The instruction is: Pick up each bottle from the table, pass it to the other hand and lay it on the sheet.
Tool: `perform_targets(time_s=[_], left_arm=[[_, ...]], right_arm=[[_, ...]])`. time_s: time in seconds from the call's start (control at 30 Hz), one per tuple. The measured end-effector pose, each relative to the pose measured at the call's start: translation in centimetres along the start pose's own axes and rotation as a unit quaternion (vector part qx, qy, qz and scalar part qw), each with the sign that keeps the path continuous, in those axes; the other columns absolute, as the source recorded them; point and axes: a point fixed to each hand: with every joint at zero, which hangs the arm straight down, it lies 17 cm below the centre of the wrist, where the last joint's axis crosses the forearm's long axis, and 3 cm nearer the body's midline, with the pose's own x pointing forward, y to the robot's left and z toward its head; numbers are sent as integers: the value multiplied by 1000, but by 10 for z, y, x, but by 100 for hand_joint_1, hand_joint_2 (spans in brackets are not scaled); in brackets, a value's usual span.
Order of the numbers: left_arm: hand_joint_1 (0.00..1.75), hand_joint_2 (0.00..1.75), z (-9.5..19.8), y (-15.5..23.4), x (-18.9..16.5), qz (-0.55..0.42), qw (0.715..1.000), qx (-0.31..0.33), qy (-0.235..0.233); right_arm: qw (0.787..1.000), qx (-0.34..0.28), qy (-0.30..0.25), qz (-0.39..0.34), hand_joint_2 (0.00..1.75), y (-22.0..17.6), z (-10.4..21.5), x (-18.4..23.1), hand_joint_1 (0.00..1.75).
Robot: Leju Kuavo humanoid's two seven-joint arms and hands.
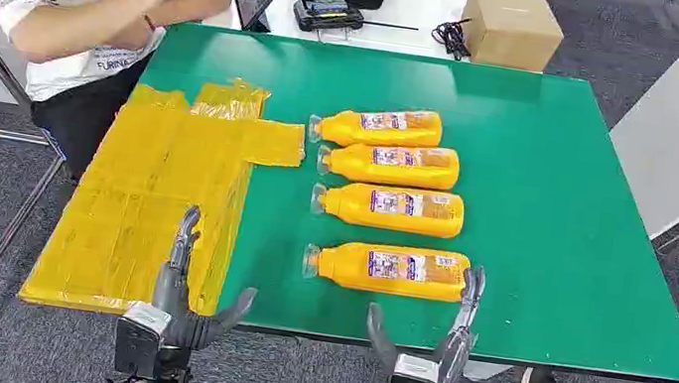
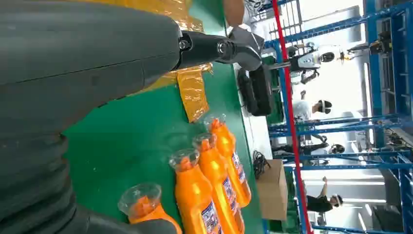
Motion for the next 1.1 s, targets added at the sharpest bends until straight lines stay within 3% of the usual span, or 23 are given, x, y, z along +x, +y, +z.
perform_targets(time_s=[0.77,0.93,1.1], left_arm=[[0,175,1,-3,2,-13,1000,-6,-7],[0,175,1,-3,2,-12,1000,-6,-6],[0,175,2,-6,-1,-3,1000,-15,-3]], right_arm=[[1000,19,1,22,175,6,0,-1,0],[996,56,17,71,175,19,1,-11,0],[974,130,32,183,175,34,-3,-31,0]])
